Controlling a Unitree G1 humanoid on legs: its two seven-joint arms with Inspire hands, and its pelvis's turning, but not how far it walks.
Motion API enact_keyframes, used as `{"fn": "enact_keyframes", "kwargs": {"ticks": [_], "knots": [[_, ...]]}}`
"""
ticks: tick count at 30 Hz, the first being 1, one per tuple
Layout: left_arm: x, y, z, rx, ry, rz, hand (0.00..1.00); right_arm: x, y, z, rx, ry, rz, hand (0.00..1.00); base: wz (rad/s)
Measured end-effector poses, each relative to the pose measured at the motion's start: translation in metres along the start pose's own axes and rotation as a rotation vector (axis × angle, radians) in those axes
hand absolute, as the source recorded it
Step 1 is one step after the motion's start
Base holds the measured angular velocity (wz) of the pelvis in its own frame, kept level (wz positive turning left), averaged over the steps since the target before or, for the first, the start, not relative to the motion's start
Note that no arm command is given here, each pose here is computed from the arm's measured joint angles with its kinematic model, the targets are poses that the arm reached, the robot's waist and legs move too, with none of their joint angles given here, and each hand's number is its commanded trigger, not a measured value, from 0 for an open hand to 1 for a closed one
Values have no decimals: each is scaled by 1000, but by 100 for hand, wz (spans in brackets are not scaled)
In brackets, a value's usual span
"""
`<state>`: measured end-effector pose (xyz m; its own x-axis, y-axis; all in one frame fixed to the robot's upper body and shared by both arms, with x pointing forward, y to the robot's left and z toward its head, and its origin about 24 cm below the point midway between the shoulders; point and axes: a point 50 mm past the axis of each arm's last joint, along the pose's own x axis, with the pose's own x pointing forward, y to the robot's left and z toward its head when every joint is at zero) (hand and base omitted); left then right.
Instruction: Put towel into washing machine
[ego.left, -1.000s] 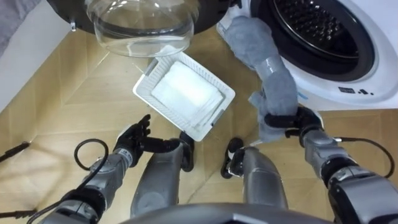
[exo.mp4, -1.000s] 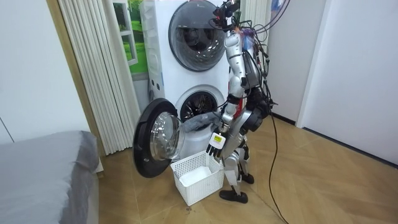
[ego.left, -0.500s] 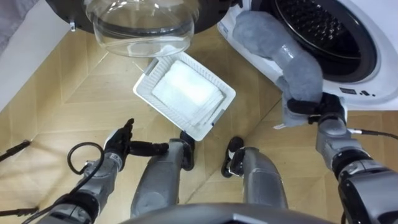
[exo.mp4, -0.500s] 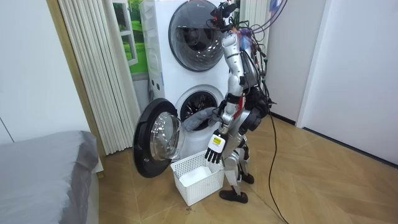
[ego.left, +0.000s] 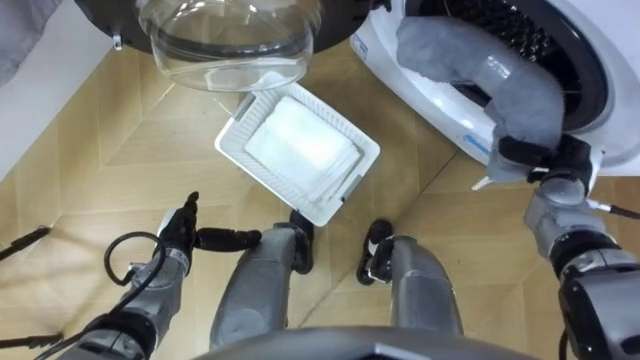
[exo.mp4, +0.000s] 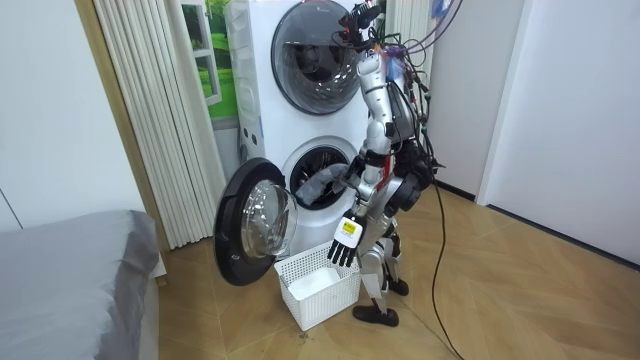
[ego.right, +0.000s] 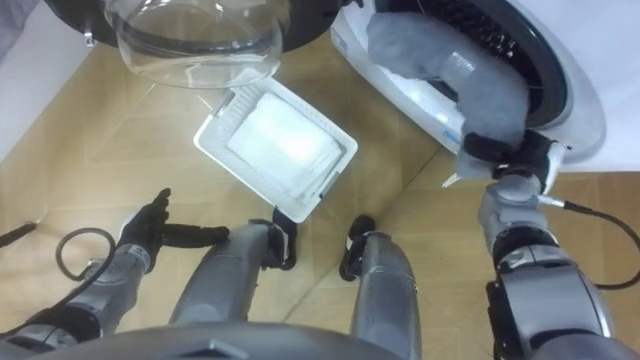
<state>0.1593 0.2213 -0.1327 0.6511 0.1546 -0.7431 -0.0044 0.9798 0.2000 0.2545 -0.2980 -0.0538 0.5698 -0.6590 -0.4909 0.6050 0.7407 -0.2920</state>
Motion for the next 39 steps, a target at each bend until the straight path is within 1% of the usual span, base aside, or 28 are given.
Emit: {"fn": "enact_keyframes", "kwargs": {"ticks": [9,14,20,23,32,34,35,36,37,39], "knots": [[0,-3,3,-5,-14,20,0,2,4,15,168,38,-37,100,-1],[0,-4,3,-3,-12,26,0,3,2,18,272,84,-87,100,7],[1,-5,4,-8,-16,26,0,2,4,22,497,183,-131,100,12],[1,-5,4,-10,-14,28,0,2,6,25,596,216,-122,100,2],[1,-5,3,-11,-7,28,0,1,9,25,677,248,-101,100,-2],[1,-5,2,-17,-5,28,0,1,12,25,784,287,-61,100,-4],[1,-5,3,-15,-5,28,0,1,13,25,812,294,-46,100,0],[1,-5,3,-8,-8,27,0,1,15,27,862,302,-13,52,0],[1,-5,4,-7,-9,27,0,1,17,28,908,307,17,0,0],[1,-4,4,-9,-9,30,0,1,20,32,989,311,67,0,-5]]}}
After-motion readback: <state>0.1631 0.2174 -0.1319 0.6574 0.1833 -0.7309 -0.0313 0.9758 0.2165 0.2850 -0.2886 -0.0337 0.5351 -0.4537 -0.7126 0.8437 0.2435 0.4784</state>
